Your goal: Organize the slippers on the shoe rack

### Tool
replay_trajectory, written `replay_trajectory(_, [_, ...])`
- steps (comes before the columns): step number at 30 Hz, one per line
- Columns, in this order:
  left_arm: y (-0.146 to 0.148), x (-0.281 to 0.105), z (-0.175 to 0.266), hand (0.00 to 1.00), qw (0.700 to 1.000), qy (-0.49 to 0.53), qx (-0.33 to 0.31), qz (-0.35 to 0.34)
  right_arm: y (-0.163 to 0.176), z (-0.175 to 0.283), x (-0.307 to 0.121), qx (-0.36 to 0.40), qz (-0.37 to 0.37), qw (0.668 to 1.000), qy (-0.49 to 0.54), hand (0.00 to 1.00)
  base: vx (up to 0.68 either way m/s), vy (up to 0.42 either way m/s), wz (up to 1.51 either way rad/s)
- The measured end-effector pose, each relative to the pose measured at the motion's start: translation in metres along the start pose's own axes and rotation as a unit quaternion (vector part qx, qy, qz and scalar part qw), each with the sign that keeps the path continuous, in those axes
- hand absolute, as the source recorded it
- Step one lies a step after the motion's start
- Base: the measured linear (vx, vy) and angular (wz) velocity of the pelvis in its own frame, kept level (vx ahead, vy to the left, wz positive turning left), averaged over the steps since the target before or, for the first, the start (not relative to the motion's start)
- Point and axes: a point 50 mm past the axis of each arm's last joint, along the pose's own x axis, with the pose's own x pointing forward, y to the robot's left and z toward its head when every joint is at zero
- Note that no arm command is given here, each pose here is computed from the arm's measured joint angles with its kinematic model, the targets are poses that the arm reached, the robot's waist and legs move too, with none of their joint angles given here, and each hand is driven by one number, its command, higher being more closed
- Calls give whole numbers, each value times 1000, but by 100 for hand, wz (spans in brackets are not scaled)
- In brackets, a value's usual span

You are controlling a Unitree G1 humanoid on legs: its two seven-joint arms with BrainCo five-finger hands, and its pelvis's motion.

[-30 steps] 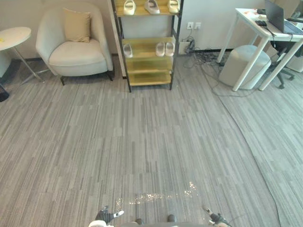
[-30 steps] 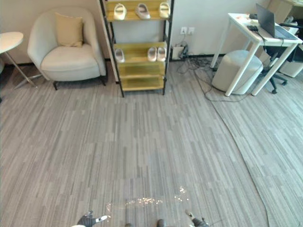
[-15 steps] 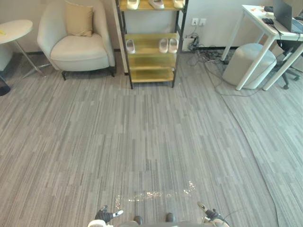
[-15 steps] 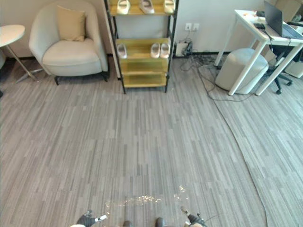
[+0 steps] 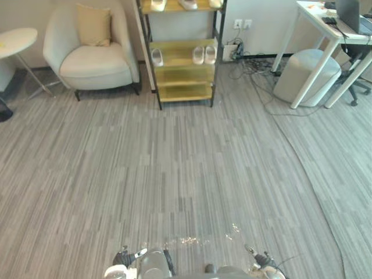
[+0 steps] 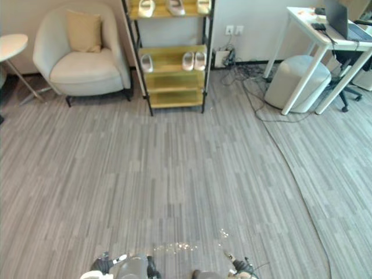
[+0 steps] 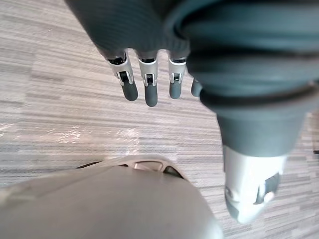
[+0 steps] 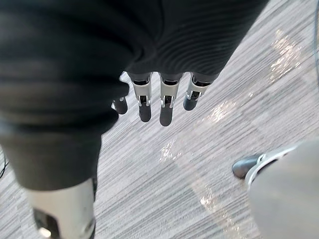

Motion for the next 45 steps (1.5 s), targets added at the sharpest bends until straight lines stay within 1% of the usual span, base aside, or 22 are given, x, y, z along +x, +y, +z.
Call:
replay_trajectory(3, [-5,-1,-4,0,1000,6,-5,-3,-2,3,2,-4,-3,1000,-1,0,271,232,-24])
replay_trajectory(6, [6,1,-3,0,1000,8,4,10,14,-4,0,-1,15,1000,13,0,481,300,-38])
replay_trajectory(10, [3,2,3,0,1000,1,22,2,11,0,-1,-15,15,1000,-2,0,443,222,-14])
replay_trajectory(15, [-32,5,28,0,997,-33,40,-49,17,13,2,-35,28,999,-19,0,428,37,8])
replay_trajectory(18, [-41,6,35,0,997,-38,35,-60,16,19,5,-40,29,999,-23,0,411,-114,20])
replay_trajectory(20, [-36,6,29,0,997,-29,38,-55,12,13,5,-43,24,999,-12,0,472,-202,34])
replay_trajectory(21, [-43,4,25,0,998,-20,30,-60,6,22,8,-49,17,998,-20,0,485,-244,29])
replay_trajectory(23, [-47,4,23,0,998,-16,17,-61,6,28,9,-48,18,998,-30,0,504,-294,15])
replay_trajectory(25, [-51,2,18,0,998,-4,-19,-58,8,28,8,-42,18,998,-32,0,410,-298,11])
replay_trajectory(27, [-49,2,25,0,998,-19,-38,-53,13,23,6,-54,29,998,-28,0,371,-204,-11])
replay_trajectory(30, [-50,1,36,0,996,-48,-48,-57,16,21,3,-53,35,997,-34,0,331,-131,-16])
replay_trajectory(36, [-59,-1,41,0,994,-60,-68,-68,19,22,3,-47,34,998,-34,0,377,20,-12])
replay_trajectory(42, [-58,1,39,0,995,-50,-56,-70,25,8,0,-34,39,999,-13,0,522,175,-38])
replay_trajectory(45, [-61,0,35,0,996,-42,-17,-82,22,11,0,-33,40,998,-19,0,405,115,8])
